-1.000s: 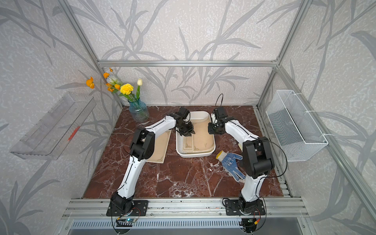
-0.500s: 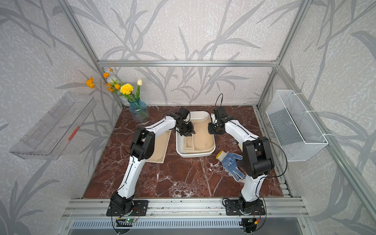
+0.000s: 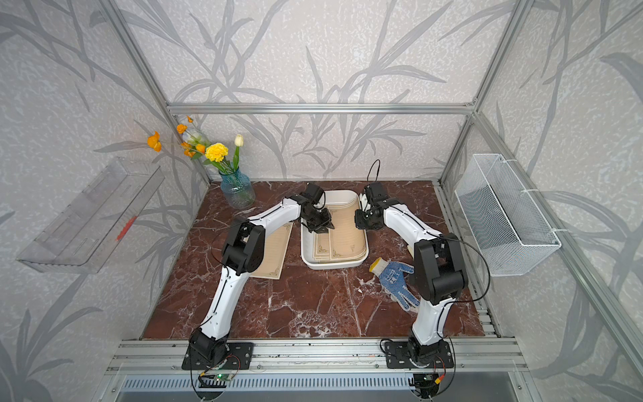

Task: Take out the stationery paper from the storage box
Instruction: Pick up the stationery paper from the storage box.

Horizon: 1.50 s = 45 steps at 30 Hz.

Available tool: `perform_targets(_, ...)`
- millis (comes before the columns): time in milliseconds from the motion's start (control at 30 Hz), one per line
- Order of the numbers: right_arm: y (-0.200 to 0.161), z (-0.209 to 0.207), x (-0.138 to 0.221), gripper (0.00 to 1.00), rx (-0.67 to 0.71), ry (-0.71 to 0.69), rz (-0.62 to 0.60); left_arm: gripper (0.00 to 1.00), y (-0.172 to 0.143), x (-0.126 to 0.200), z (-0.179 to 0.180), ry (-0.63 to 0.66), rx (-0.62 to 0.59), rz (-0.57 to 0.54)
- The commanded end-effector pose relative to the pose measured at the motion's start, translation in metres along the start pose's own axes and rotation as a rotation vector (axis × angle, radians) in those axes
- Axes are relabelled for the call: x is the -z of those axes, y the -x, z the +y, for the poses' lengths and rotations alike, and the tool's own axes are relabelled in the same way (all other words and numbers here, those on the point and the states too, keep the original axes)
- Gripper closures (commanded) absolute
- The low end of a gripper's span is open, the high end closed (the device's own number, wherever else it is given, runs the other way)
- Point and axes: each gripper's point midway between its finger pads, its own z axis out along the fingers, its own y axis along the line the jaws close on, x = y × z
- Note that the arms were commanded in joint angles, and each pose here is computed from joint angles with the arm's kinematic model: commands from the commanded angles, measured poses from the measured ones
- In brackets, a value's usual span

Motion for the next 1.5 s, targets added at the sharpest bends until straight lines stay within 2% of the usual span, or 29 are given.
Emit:
perform_targets(0, -0.003, 0.001, -0.005, 0.72, 0.006, -0.011, 0.032, 0.7, -0.017, -0.021, 0.031, 0.082, 0.045, 0.061)
perform_targets(367, -0.006, -0.001, -0.016, 0.73, 0.029, -0.068, 0.072, 0.7, -0.017, -0.02, 0.028, 0.061, 0.048, 0.063)
perform_targets(533, -0.003, -0.003, -0.015, 0.8, 0.034, -0.093, 0.068, 0.68, -0.012, -0.006, 0.021, 0.049, 0.046, 0.037)
perform_targets(567, -0.002, -0.003, -0.013, 0.82, 0.037, -0.099, 0.063, 0.67, -0.008, 0.001, 0.019, 0.048, 0.042, 0.02)
perform_targets(667, 0.003, -0.001, -0.009, 1.0, 0.044, -0.104, 0.044, 0.63, 0.003, 0.024, 0.008, 0.041, 0.013, -0.045)
perform_targets(867, 0.014, 0.015, 0.01, 1.0, 0.096, -0.08, -0.007, 0.54, 0.02, 0.071, -0.014, -0.005, -0.026, -0.14)
perform_targets(1033, 0.027, 0.046, 0.041, 1.0, 0.185, -0.015, -0.122, 0.52, 0.031, 0.121, -0.032, -0.029, -0.092, -0.249)
perform_targets(1133, 0.033, 0.061, 0.06, 1.0, 0.251, 0.0, -0.193, 0.51, 0.037, 0.158, -0.043, -0.042, -0.163, -0.34)
perform_targets(1333, 0.049, 0.091, 0.122, 1.0, 0.423, -0.019, -0.421, 0.51, 0.049, 0.234, -0.05, -0.047, -0.321, -0.568)
perform_targets(1467, 0.055, 0.103, 0.162, 1.0, 0.474, -0.026, -0.526, 0.51, 0.05, 0.275, -0.044, -0.132, -0.366, -0.715)
